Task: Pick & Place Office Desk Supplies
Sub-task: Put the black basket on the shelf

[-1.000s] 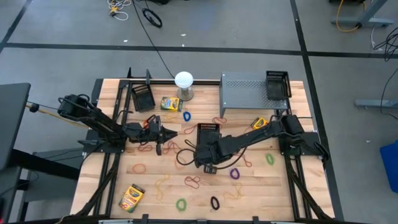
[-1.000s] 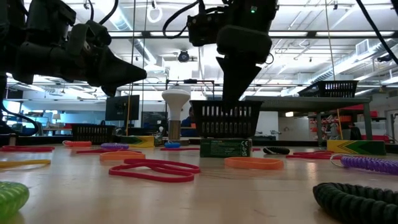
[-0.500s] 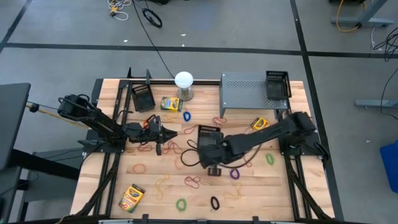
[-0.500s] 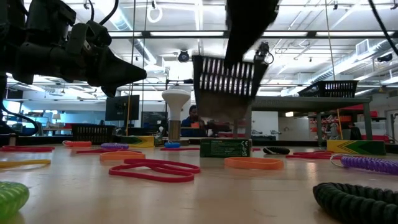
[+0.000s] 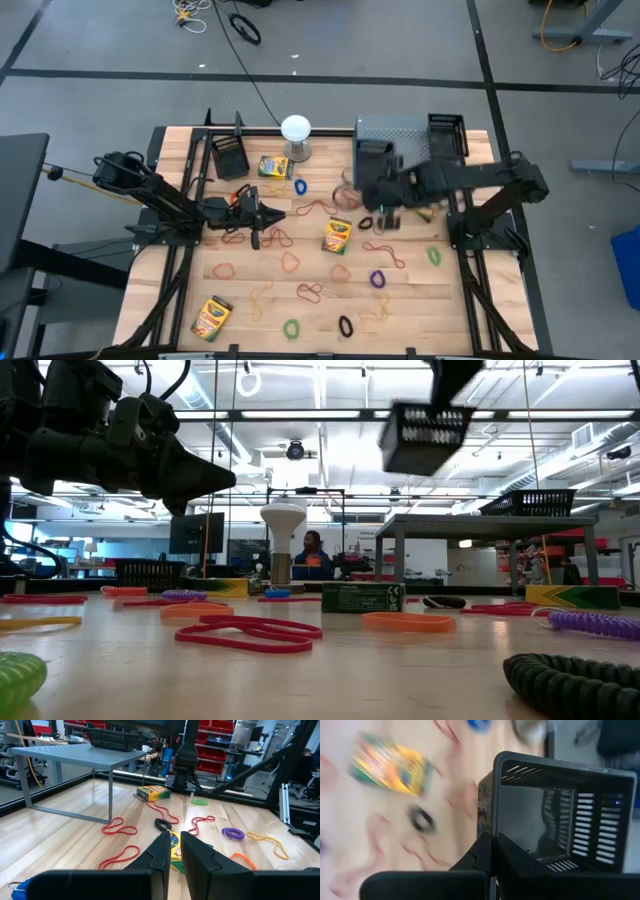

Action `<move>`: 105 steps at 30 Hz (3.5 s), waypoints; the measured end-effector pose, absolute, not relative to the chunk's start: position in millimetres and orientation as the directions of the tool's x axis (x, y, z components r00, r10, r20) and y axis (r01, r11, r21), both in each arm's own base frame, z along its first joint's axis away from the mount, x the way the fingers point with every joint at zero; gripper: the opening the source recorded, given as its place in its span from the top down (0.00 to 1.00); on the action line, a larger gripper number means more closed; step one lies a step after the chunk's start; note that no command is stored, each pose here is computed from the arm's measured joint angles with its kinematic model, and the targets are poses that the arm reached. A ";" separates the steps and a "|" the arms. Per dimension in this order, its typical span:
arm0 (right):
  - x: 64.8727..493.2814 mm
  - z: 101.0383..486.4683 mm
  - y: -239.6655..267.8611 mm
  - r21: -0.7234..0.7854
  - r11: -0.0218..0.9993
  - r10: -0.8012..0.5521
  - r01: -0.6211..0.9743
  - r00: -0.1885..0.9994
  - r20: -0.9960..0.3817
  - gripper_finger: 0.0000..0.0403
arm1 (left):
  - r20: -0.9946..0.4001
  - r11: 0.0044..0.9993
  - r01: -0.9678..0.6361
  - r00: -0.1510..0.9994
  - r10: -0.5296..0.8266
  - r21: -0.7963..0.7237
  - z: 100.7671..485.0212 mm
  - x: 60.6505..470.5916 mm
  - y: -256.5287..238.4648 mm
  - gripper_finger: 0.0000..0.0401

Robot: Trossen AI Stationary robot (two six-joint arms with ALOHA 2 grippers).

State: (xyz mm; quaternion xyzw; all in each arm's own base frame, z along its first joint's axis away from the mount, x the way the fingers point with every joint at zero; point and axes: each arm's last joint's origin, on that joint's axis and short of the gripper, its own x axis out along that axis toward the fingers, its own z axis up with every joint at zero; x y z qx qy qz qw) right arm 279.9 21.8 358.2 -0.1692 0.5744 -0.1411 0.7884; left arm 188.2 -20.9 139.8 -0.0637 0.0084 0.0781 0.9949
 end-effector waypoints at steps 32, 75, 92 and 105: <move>194.7 310.7 -103.8 -0.375 0.927 -0.372 0.019 0.190 -0.909 0.97 | -0.026 0.980 -0.158 0.987 0.156 -0.123 139.9 188.2 -20.8 0.88; 185.8 310.1 -113.5 -0.409 0.909 -0.416 0.083 0.111 -0.903 0.80 | -0.026 0.976 -0.158 0.987 0.155 -0.152 139.9 188.2 -20.8 0.88; 180.6 353.5 -129.7 -0.295 0.709 -0.517 0.640 0.188 -0.835 0.88 | -0.026 0.980 -0.150 0.989 0.148 -0.133 140.0 188.3 -21.0 0.88; 164.4 334.0 -163.0 -0.174 0.510 -0.463 0.842 0.099 -0.881 0.99 | -0.026 0.980 -0.150 0.989 0.147 -0.129 139.9 188.3 -21.1 0.88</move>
